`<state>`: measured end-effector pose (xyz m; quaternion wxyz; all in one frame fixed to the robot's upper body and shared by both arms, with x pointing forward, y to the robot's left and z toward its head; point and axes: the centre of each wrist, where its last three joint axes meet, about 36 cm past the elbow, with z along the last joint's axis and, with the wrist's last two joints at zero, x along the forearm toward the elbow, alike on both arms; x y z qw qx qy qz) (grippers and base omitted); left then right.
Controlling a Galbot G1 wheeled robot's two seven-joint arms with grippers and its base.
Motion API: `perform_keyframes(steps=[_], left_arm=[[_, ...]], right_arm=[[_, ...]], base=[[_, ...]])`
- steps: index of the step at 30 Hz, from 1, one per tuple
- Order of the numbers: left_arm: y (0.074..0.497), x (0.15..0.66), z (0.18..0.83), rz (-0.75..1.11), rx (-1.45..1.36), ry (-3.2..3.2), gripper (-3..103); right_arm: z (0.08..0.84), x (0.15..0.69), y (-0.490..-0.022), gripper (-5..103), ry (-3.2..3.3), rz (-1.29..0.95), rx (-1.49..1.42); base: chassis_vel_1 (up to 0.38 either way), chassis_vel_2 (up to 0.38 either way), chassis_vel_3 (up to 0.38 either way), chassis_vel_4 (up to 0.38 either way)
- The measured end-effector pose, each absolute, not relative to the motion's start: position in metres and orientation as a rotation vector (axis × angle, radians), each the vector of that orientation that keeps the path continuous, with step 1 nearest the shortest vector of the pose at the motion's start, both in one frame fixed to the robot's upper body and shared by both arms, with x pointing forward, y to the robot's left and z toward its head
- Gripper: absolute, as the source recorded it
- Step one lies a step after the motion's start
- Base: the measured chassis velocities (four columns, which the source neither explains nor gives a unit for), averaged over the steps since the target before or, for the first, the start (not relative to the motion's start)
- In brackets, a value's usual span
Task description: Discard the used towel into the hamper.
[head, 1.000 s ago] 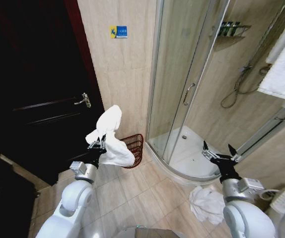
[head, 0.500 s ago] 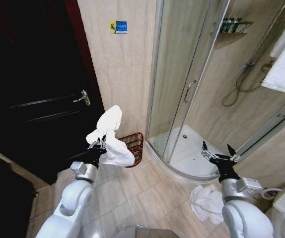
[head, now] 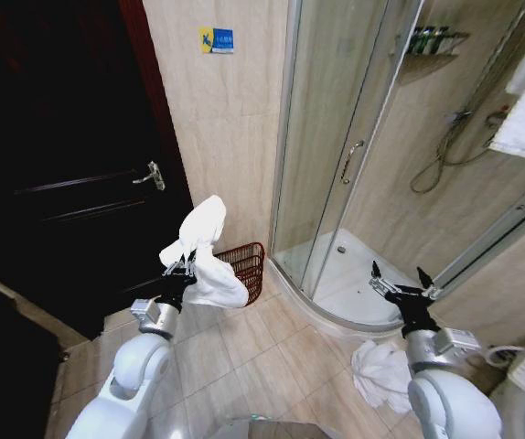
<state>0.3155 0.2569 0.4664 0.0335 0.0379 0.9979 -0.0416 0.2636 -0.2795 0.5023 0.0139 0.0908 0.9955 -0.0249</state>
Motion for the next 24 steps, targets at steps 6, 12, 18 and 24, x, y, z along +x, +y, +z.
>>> perform_keyframes(steps=[6, 12, 18, 24], left_arm=[[0.2575, 0.3155, 0.4666, -0.121, 0.12, 3.069, 10], [0.2572, 0.3175, 0.4682, -0.119, 0.127, 3.06, 10], [0.2572, 0.3196, 0.4687, -0.118, 0.138, 3.056, 10], [0.2581, 0.321, 0.4655, -0.118, 0.149, 3.059, 10]], right_arm=[[0.5013, 0.2633, -0.2794, 100, 3.103, -0.077, 0.285], [0.501, 0.2656, -0.2771, 100, 3.099, -0.077, 0.279], [0.5016, 0.2669, -0.2766, 100, 3.096, -0.076, 0.278], [0.5013, 0.2662, -0.2771, 100, 3.098, -0.076, 0.287]], base=[[0.0, 0.0, 0.0, 0.0], [0.0, 0.0, 0.0, 0.0], [0.0, 0.0, 0.0, 0.0], [0.0, 0.0, 0.0, 0.0]])
